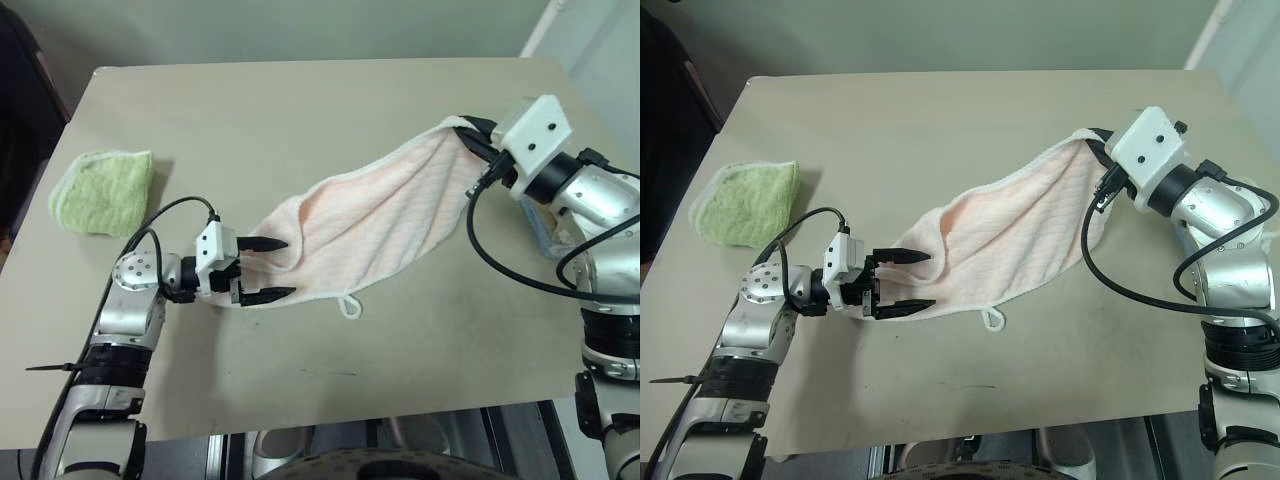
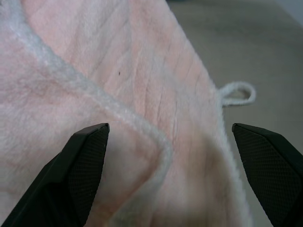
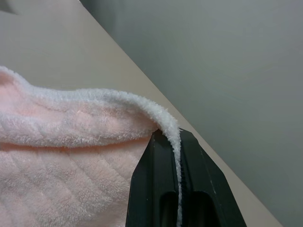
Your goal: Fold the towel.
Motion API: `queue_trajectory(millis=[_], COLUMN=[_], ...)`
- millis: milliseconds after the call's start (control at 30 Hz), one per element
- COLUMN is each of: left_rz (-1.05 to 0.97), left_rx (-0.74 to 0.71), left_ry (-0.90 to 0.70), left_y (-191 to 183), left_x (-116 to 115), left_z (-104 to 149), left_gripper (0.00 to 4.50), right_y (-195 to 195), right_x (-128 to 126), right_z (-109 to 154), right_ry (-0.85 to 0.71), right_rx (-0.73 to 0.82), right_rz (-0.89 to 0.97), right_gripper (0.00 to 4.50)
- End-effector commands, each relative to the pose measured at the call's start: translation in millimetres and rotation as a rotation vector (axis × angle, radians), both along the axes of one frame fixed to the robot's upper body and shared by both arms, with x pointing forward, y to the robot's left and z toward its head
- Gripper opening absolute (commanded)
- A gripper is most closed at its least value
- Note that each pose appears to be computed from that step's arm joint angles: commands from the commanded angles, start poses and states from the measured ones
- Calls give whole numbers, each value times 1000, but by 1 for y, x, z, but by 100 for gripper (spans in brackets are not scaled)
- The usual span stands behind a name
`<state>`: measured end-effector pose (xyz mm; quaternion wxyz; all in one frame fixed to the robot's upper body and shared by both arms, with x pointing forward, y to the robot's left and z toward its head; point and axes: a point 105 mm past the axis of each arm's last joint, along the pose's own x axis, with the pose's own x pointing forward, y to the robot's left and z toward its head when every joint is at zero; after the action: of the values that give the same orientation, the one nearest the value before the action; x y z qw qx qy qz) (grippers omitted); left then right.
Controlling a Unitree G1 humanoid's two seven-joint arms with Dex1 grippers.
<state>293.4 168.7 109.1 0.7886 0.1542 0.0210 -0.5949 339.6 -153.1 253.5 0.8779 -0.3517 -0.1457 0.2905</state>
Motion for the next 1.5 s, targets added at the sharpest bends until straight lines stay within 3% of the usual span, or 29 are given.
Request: queue_trajectory(millis=[33,133,400,1067,1500], left_rz=[-10,-8,-3,-28,-31], left_rx=[-12,-23,56,59,160], left_ry=[-65,-71,-76,-94,-112], left_y=[-5,-6,0,-11,-8], left_x=[3,4,7,4,5], left_z=[9,9,-4,4,-4], left_gripper=[450,390,116,116,116], right_y=[2,1,0,-4,-4], right_x=[-6,-6,-6,-7,-8], right_z=[17,17,15,10,8], right_ry=[-75,-78,-78,-79,-80], right_rx=[-1,5,1,-18,-27], right_rz=[1,-5,-13,-38,-43], right_gripper=[1,0,0,0,0])
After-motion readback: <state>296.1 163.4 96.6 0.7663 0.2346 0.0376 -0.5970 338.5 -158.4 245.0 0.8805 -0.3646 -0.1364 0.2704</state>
